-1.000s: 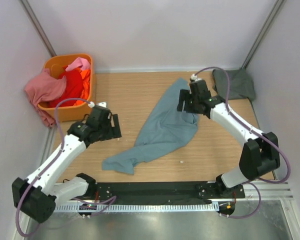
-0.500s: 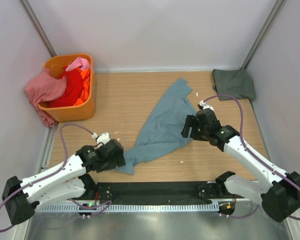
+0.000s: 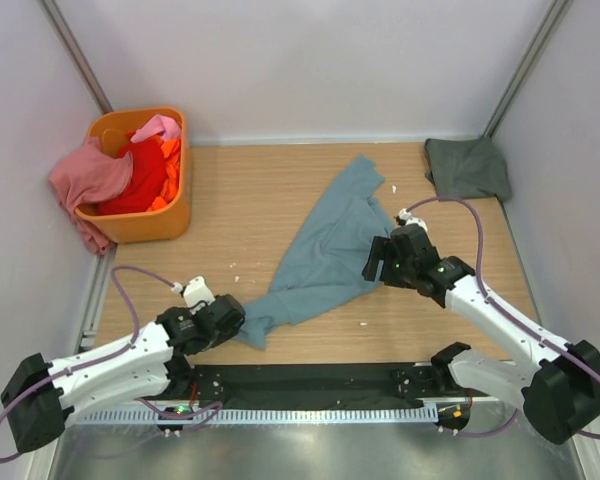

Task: Fold and stack the t-shirts
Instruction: Flatten the tshirt out

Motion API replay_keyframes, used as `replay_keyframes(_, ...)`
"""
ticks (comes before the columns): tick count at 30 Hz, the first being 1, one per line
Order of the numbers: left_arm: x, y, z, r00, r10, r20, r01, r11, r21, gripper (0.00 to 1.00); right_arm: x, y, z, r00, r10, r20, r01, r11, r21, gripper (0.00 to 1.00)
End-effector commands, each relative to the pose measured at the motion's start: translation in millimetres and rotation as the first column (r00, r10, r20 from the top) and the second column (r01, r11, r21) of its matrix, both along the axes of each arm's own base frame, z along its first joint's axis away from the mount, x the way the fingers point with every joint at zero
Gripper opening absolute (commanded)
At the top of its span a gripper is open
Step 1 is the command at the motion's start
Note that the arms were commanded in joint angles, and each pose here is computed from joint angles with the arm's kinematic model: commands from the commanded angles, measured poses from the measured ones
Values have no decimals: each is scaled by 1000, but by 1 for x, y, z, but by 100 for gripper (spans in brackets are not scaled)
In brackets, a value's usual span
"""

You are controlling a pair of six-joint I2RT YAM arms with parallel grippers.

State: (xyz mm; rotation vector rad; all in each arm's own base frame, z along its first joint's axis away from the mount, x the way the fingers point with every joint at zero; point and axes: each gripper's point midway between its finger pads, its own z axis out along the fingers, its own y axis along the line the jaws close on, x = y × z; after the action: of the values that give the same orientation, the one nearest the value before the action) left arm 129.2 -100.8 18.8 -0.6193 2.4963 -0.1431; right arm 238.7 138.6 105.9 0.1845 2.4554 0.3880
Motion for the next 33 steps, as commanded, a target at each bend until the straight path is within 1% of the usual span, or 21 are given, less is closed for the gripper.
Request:
replay_keyframes(1, 25, -8, 6, 993, 24, 113, -23, 1000, -10, 29, -8, 9, -21, 999, -19, -38, 22, 997, 75, 78)
replay_keyframes(3, 31, -11, 16, 989, 5, 145, -5, 1000, -6, 12, -12, 10, -35, 996, -46, -73, 52, 995, 90, 78)
replay_keyframes(4, 32, -10, 23, 987, 1, 160, 0, 1000, -7, 0, -12, 11, -43, 996, -47, -78, 55, 994, 98, 78)
replay_keyframes(8, 39, -8, 62, 976, -27, 214, 25, 1000, 14, 0, -8, 14, -64, 992, -64, -111, 74, 993, 91, 78)
replay_keyframes(11, 47, -7, 110, 961, -43, 273, 38, 999, 24, 0, 1, 20, -72, 991, -67, -113, 78, 992, 95, 75)
replay_keyframes(14, 47, 1, 132, 953, -57, 299, 44, 998, 48, 0, 14, 25, -75, 993, -78, -90, 87, 990, 108, 73)
replay_keyframes(16, 47, 4, 139, 949, -60, 309, 45, 998, 54, 0, 23, 30, -73, 995, -79, -63, 86, 988, 125, 67)
replay_keyframes(17, 47, 5, 143, 945, -62, 320, 47, 997, 55, 0, 24, 31, -78, 994, -76, -75, 84, 990, 114, 63)
replay_keyframes(18, 48, 6, 148, 940, -58, 335, 45, 998, 46, 0, 26, 31, -79, 994, -78, -75, 86, 990, 111, 50)
replay_keyframes(20, 50, 9, 160, 931, -61, 360, 45, 998, 53, 0, 31, 35, -77, 995, -63, -72, 71, 991, 110, 31)
replay_keyframes(21, 50, 10, 165, 928, -65, 367, 49, 997, 55, 0, 32, 35, -76, 996, -56, -71, 64, 992, 108, 13)
replay_keyframes(23, 51, 12, 178, 922, -89, 377, 64, 995, 79, 0, 33, 31, -64, 996, -56, -68, 61, 996, 70, 2)
replay_keyframes(24, 53, 12, 200, 909, -107, 404, 81, 993, 81, 0, 37, 26, -44, 998, -52, -21, 53, 997, 51, 1)
replay_keyframes(25, 52, 14, 208, 908, -126, 399, 92, 990, 106, 0, 39, 12, -23, 996, -84, -8, 84, 996, -18, 1)
replay_keyframes(26, 53, 14, 220, 903, -141, 407, 103, 988, 116, 0, 42, 6, -1, 996, -84, 29, 85, 995, -44, 1)
replay_keyframes(27, 55, 15, 251, 879, -157, 451, 118, 987, 113, 0, 44, -1, 29, 994, -73, 85, 80, 994, -71, 1)
replay_keyframes(28, 56, 16, 259, 880, -181, 440, 127, 981, 149, 0, 50, -8, 75, 987, -80, 138, 94, 991, -97, 1)
replay_keyframes(29, 58, 16, 289, 855, -176, 487, 131, 983, 126, 0, 53, -11, 102, 982, -76, 172, 96, 989, -111, 1)
replay_keyframes(30, 60, 18, 302, 845, -182, 504, 129, 982, 139, 0, 56, -15, 127, 978, -49, 205, 79, 986, -144, 1)
replay_keyframes(31, 61, 19, 312, 836, -215, 505, 141, 973, 180, 0, 65, -12, 170, 971, -35, 238, 72, 986, -148, 1)
replay_keyframes(33, 70, 18, 340, 806, -226, 547, 131, 969, 208, 0, 86, -4, 205, 967, 16, 253, 35, 980, -196, 1)
